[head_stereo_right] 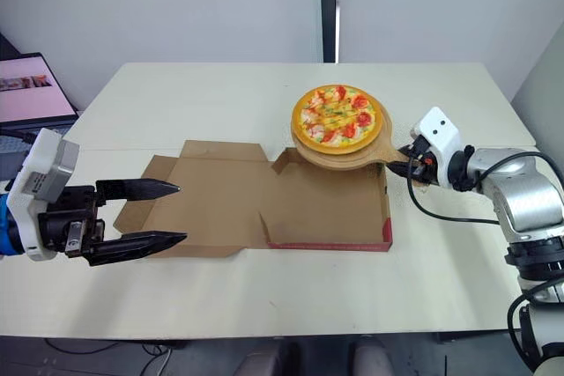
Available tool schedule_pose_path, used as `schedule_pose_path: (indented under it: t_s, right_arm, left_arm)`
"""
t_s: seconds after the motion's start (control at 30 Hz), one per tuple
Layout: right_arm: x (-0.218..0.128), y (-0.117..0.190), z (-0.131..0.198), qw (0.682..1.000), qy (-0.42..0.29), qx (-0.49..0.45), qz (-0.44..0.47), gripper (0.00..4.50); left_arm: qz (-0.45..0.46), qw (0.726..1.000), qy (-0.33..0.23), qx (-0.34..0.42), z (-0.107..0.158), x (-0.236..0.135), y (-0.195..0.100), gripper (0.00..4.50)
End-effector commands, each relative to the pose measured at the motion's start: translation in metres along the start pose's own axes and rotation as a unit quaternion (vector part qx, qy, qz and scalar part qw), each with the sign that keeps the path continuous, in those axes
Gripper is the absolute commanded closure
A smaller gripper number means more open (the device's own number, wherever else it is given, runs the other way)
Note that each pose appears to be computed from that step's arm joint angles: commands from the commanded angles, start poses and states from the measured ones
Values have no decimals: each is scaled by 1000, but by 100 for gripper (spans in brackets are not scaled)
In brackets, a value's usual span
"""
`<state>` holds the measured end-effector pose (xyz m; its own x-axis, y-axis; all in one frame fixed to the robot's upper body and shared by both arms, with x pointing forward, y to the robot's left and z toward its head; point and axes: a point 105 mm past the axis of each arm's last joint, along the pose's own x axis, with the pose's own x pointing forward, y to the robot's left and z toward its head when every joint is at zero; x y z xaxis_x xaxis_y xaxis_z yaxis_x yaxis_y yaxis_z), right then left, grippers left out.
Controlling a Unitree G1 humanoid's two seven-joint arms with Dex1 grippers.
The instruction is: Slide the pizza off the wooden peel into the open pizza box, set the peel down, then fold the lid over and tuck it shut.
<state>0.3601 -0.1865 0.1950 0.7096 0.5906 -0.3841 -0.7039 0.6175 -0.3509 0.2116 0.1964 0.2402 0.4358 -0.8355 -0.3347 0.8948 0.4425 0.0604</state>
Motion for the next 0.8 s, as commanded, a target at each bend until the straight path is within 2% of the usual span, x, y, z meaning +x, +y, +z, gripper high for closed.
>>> schedule_pose_path:
  t_s: [0.03, 0.4, 0.8]
  right_arm:
    - [-12, -7, 33, 996, -46, -78, -12, 288]
    - [-16, -2, 27, 990, -27, -141, 7, 288]
    - [-23, -11, 13, 978, 7, -206, 2, 288]
  left_arm:
    - [-3, 1000, -17, 16, 9, 1, -7, 0]
    - [-10, 1000, -2, 5, 1, 3, -14, 0]
    - [-10, 1000, 2, 4, 0, 7, -13, 0]
